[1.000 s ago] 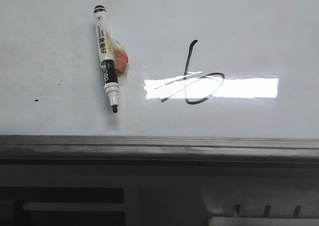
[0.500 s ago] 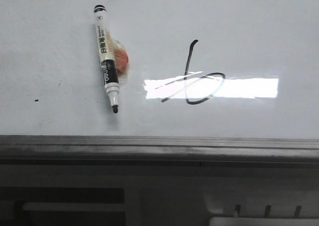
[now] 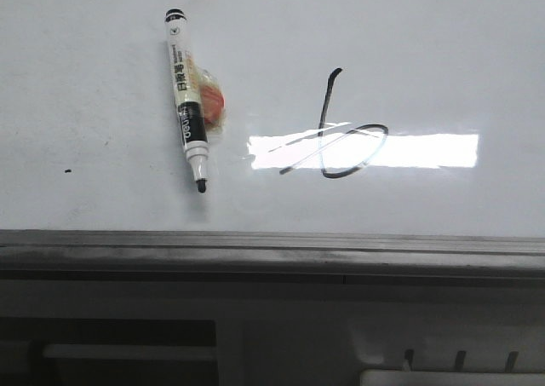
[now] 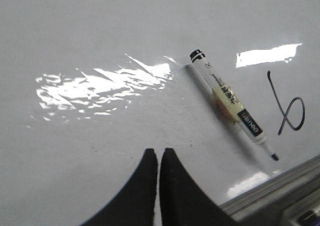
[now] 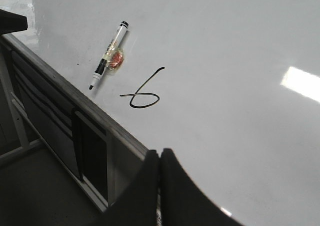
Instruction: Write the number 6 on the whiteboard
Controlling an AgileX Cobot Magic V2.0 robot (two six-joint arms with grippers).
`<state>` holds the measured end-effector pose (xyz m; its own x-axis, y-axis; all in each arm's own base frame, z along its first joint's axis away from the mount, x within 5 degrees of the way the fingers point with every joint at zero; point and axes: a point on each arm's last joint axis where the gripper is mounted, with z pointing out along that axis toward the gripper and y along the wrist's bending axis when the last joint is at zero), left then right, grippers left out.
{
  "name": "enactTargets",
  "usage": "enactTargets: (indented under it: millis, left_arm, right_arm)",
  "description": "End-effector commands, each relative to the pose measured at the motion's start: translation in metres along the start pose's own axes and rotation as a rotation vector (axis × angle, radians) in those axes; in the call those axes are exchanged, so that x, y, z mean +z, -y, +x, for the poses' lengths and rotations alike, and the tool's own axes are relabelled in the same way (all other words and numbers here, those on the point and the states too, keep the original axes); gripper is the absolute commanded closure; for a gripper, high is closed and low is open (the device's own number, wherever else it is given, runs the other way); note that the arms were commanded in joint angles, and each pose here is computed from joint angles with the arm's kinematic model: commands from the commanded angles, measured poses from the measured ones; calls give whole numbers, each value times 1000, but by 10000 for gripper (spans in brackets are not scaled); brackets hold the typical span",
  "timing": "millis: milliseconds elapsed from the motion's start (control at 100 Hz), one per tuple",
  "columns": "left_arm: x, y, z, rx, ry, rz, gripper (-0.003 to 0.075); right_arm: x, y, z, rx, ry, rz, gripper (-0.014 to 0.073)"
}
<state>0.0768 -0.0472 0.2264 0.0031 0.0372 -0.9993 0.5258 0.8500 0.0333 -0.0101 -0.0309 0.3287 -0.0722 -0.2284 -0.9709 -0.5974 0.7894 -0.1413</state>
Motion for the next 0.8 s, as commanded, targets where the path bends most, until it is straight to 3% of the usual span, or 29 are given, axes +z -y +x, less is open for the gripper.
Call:
enactTargets:
  millis: [0,170,290,410,520,610,680,790]
  left_arm:
    - [-8,-6,-5,117,153,-57,739]
    - [-22,-13,11,57,218,-139,739]
    - [-26,-14,14,118,188,-201,739]
    - [-29,-15,24,52,97,-260,739]
    - [-32,-18,42,-126,-74,-335,739]
    - [-36,-18,55,-173,-207,-366,739]
    - [-37,-16,58,-238,-223,-373,739]
    - [-38,-16,56,-232,-193,-372,739]
  right_arm:
    - [-4,2,-10,-9,86,27,659]
    - [-4,2,-10,-9,86,27,659]
    - [-4,2,-10,-9,86,27,659]
    - [-4,2,-10,-9,86,27,659]
    - [-4,2,-10,-9,86,27,659]
    - [-4,2,-10,-9,86,27,659]
    - [-4,2,-10,-9,86,27,659]
    - [-4,2,-10,-9,86,27,659]
